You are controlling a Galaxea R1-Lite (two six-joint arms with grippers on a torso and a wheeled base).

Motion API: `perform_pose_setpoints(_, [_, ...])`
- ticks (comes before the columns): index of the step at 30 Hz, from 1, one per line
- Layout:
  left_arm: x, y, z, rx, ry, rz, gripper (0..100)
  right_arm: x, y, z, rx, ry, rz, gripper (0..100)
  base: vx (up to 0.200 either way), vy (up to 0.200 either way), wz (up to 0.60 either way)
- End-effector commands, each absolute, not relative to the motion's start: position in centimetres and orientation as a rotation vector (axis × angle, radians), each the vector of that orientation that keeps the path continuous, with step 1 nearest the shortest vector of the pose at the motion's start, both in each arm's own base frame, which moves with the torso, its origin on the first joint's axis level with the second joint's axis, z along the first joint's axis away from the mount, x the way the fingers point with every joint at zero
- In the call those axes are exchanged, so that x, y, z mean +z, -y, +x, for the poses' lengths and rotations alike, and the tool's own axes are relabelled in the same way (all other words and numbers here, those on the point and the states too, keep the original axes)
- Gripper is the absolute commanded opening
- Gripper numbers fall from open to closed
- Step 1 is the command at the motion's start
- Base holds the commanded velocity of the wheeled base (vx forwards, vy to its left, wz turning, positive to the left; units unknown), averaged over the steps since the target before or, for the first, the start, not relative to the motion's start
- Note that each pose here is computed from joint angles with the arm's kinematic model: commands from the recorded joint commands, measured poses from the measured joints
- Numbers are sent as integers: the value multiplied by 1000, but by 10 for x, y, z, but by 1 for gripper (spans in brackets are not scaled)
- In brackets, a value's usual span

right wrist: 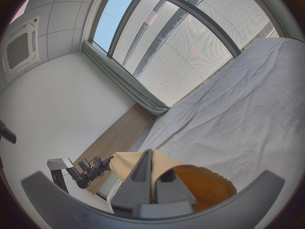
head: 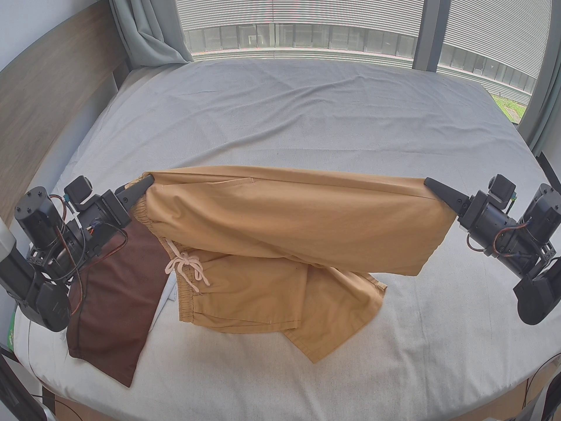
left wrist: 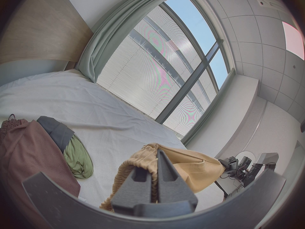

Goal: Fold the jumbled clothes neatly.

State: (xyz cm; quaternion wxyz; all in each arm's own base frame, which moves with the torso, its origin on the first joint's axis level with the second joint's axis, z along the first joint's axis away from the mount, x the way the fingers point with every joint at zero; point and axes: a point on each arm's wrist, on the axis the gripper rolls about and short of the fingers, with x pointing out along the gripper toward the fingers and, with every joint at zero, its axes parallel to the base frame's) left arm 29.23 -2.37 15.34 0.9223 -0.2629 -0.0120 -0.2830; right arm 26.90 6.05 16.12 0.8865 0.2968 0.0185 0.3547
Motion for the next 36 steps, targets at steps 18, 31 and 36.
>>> perform_pose_setpoints(18, [150,32,301,-595,18,-546,0,165,-65,282,754,-13,609,0,0,0,0])
perform_pose_setpoints(31, [140,33,344,-556,62,-546,0,149,-60,331,717,0,606,0,0,0,0])
perform_pose_setpoints(36, [137,34,357,-538,81,-552,0,146,-57,344,709,8,615,0,0,0,0])
